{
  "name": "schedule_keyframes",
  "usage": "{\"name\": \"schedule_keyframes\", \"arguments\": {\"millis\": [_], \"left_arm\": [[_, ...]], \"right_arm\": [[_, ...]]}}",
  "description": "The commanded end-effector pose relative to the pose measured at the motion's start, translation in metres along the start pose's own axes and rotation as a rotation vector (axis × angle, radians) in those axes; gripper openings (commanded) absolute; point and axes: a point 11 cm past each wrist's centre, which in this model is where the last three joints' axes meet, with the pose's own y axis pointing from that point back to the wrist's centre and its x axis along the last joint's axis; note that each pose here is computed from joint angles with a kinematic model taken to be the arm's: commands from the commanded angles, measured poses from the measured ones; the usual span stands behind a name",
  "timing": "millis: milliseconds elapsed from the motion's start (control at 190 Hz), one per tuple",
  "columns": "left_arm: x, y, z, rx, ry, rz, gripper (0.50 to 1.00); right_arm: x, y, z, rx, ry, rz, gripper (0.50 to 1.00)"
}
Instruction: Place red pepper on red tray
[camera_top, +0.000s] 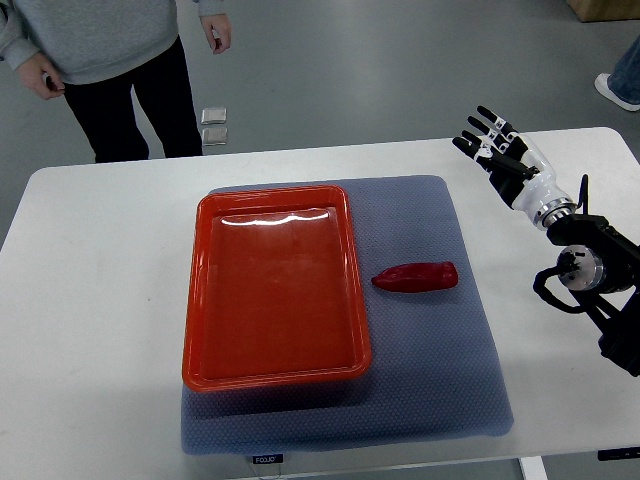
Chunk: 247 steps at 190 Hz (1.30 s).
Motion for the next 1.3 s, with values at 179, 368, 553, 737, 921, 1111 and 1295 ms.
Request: {"name": "schedule_keyframes", "arguments": {"millis": [179, 368, 553, 737, 921, 1111, 1295], "left_arm": [[0.0, 0.0, 0.0, 0.0, 0.0, 0.0, 1.0], [0.0, 0.0, 0.0, 0.0, 0.0, 0.0, 1.0], [0.0, 0.0, 0.0, 0.0, -0.002, 0.0, 1.0], [0.001, 0.0, 0.0, 0.001, -0.002, 0.002, 1.0], [0.001, 0.0, 0.0, 0.001, -0.002, 0.002, 1.0], [0.001, 0.0, 0.0, 0.001, -0.002, 0.002, 1.0], [0.001, 0.0, 0.0, 0.0, 0.0, 0.002, 1.0]], "right_arm": [[-0.002, 0.0, 0.0, -0.002, 0.004, -0.009, 0.917], [-0.005, -0.001, -0.002, 0.002, 0.002, -0.034, 0.917], [-0.005, -0.001, -0.005, -0.001, 0.018, -0.054, 0.917], [-0.009, 0.0, -0.007, -0.012, 0.085, -0.108, 0.917], [-0.023, 0.003, -0.016, -0.006, 0.268, -0.231, 0.917], [-0.03, 0.0, -0.04, 0.0, 0.435, -0.331, 0.917], [-0.037, 0.004, -0.069, -0.016, 0.628, -0.46, 0.917]]}}
